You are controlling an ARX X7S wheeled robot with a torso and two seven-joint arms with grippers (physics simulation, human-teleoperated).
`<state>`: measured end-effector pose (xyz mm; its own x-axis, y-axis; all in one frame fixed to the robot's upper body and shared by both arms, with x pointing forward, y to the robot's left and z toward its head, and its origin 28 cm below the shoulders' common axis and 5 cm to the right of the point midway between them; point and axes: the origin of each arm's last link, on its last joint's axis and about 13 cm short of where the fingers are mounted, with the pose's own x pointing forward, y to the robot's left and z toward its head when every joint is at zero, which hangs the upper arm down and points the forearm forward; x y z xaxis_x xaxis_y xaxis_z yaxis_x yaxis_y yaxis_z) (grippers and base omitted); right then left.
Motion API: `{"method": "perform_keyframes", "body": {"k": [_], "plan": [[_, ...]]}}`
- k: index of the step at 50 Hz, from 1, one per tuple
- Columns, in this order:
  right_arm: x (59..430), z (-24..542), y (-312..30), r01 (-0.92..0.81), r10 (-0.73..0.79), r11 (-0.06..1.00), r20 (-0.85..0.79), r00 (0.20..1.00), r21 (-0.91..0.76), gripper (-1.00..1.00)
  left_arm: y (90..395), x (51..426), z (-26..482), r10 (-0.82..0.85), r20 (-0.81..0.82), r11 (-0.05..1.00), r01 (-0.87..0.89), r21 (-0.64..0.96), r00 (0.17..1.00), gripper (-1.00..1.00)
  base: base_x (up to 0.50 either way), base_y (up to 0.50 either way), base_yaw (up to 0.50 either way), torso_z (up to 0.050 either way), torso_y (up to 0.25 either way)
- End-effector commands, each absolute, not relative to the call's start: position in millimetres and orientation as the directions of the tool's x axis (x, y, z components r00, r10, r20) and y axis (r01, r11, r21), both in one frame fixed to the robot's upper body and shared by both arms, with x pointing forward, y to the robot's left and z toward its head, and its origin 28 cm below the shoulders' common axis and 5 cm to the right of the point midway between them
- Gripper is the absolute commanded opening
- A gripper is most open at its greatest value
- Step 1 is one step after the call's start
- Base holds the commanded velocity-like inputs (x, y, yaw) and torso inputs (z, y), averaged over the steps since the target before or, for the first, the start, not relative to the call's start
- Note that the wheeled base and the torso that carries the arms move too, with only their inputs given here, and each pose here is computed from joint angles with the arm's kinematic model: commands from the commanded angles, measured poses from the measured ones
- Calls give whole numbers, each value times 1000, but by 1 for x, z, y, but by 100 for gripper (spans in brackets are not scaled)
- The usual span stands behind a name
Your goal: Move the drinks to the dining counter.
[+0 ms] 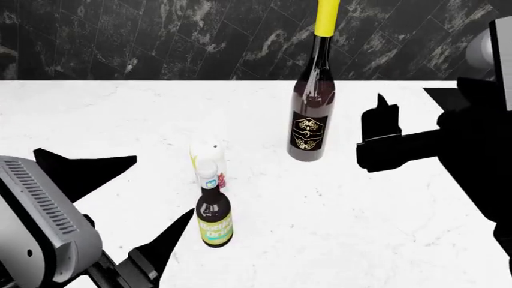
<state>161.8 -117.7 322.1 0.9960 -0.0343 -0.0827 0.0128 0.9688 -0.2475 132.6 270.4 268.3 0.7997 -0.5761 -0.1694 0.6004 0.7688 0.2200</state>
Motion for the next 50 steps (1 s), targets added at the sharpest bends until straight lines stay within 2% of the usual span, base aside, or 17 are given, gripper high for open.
{"method": "perform_keyframes", "body": {"k": [1, 24, 50], "plan": [[162, 321, -118, 12, -36, 968, -90, 995, -251, 100, 271, 131, 263, -596, -193, 754, 626, 198, 779, 100, 0, 0, 0, 0, 0], [163, 316, -119, 6, -34, 968, -105, 994, -250, 100, 261, 154, 245, -602, -192, 762, 629, 151, 775, 100, 0, 0, 0, 0, 0], [163, 315, -120, 10, -39, 967, -110, 993, -254, 100, 256, 157, 232, -622, -257, 731, 666, 146, 739, 100, 0, 0, 0, 0, 0]]}}
